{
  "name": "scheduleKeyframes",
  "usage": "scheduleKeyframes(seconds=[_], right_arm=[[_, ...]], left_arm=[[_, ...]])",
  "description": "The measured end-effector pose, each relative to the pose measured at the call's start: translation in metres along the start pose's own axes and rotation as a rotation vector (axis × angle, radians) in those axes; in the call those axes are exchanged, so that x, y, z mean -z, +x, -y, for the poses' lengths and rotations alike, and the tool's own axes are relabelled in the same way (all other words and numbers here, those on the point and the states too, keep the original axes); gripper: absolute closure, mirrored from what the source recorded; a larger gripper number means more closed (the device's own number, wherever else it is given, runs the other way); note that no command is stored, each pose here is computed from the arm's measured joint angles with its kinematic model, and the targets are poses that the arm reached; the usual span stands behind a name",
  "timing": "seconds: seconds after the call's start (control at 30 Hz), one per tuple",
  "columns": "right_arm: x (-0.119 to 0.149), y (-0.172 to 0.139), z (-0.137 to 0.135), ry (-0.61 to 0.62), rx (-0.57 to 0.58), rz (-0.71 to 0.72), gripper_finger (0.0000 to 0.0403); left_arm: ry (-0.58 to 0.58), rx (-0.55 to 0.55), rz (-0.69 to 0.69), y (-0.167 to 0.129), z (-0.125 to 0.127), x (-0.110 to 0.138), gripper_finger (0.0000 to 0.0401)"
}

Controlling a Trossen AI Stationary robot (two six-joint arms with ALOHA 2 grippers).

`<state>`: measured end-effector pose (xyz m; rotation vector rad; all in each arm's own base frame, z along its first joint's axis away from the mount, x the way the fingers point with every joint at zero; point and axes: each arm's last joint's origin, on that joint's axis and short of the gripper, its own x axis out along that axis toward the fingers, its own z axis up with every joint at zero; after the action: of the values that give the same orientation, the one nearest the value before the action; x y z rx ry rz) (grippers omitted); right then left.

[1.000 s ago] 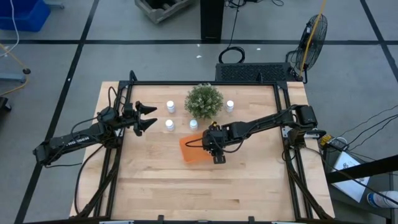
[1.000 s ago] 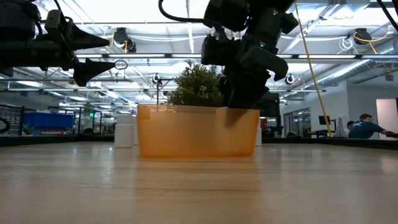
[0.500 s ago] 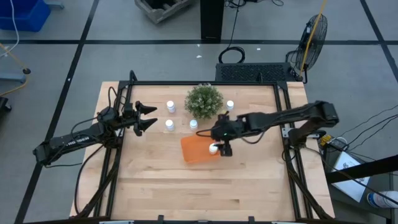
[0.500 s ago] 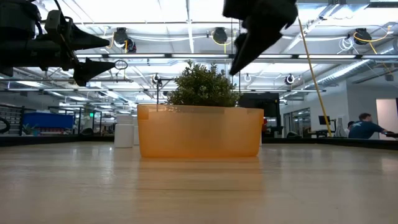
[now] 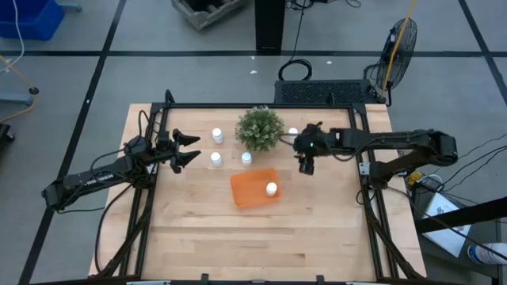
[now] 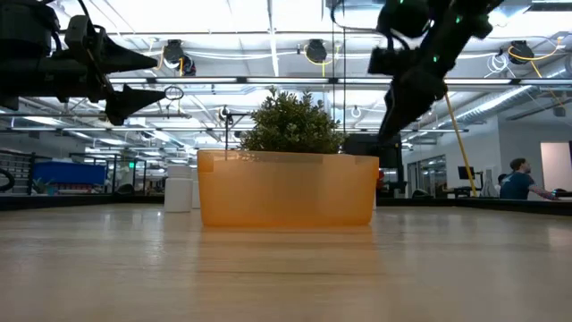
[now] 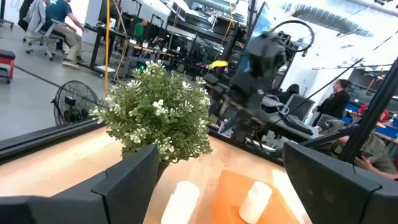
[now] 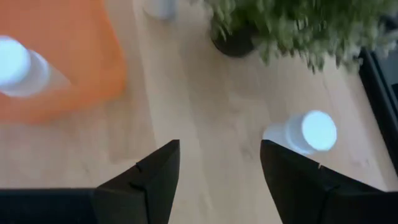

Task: Pick and place pill bottles into a basket
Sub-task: Put the white pill bottle into the orange bin

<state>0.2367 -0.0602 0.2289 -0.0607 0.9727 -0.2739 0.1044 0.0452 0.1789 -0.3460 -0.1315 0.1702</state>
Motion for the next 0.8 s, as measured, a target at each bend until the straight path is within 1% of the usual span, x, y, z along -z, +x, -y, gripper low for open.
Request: scheduleKeyframes(seconds=[0.07, 0.23, 0.37, 0.47, 0.63, 0.7, 0.8], right_arm=[[0.002, 0.003, 0.012, -0.009, -0.015, -0.023, 0.0188], [-0.006, 0.003, 0.044, -0.031, -0.017, -0.064, 0.0173], [-0.017, -0.004, 0.068, -0.035, -0.008, -0.029, 0.0155], [-0.024, -0.005, 0.083, -0.064, -0.04, -0.024, 0.0139], [-0.032, 0.008, 0.097, -0.118, -0.058, -0.096, 0.0116], [-0.03, 0.019, 0.099, -0.127, -0.086, -0.139, 0.0111], [-0.028, 0.032, 0.099, -0.147, -0.119, -0.16, 0.0108]], left_arm=[[-0.01, -0.002, -0.005, 0.0, 0.0, 0.001, 0.0052], [-0.021, -0.003, -0.011, 0.0, 0.0, 0.001, 0.0052], [-0.039, 0.0, -0.014, 0.0, 0.0, 0.001, 0.0052], [-0.032, 0.001, -0.017, 0.0, 0.0, 0.001, 0.0052], [-0.018, -0.005, -0.034, 0.0, -0.001, 0.003, 0.0052], [-0.023, -0.01, -0.045, 0.0, -0.001, 0.004, 0.0052], [-0.024, -0.001, -0.044, 0.0, -0.001, 0.004, 0.0052]])
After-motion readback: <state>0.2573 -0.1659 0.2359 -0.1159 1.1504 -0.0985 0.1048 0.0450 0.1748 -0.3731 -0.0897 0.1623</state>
